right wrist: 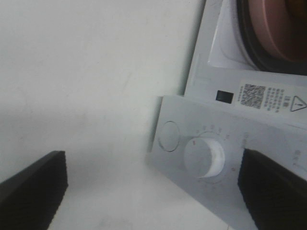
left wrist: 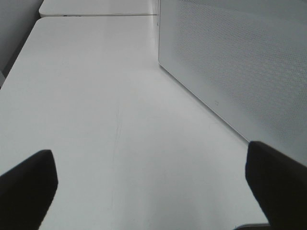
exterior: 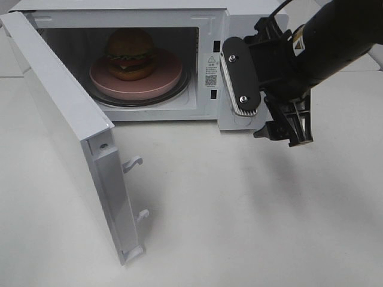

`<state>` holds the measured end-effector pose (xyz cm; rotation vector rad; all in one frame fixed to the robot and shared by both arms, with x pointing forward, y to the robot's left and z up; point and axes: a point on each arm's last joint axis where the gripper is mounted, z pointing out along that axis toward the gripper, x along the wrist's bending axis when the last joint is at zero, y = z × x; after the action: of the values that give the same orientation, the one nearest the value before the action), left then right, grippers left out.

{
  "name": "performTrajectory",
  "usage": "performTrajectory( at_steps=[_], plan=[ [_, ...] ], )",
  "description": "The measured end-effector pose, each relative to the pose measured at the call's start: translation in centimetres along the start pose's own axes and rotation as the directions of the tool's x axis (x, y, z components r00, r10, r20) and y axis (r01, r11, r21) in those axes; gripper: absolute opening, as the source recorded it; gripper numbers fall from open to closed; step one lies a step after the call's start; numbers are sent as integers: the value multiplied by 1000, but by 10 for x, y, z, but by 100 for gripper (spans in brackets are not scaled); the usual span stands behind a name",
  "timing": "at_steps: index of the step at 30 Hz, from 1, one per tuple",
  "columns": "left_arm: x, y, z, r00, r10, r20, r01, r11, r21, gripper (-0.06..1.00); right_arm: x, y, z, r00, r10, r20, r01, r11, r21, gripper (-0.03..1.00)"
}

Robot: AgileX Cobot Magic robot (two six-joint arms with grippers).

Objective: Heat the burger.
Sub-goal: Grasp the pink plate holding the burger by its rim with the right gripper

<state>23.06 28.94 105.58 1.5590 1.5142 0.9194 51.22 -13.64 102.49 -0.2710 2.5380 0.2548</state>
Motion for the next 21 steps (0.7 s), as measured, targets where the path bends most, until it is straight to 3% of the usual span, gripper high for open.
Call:
performTrajectory(
  at_steps=[8, 21],
  plan=[
    [0, 0, 0, 1000, 0, 0, 0, 1000, 0, 99, -18, 18, 13, 998, -26, 65, 27, 999, -24, 92],
    [0, 0, 0, 1000, 0, 0, 0, 1000, 0, 99, -36, 42, 42, 993, -75, 96, 80, 995, -51, 88]
  ],
)
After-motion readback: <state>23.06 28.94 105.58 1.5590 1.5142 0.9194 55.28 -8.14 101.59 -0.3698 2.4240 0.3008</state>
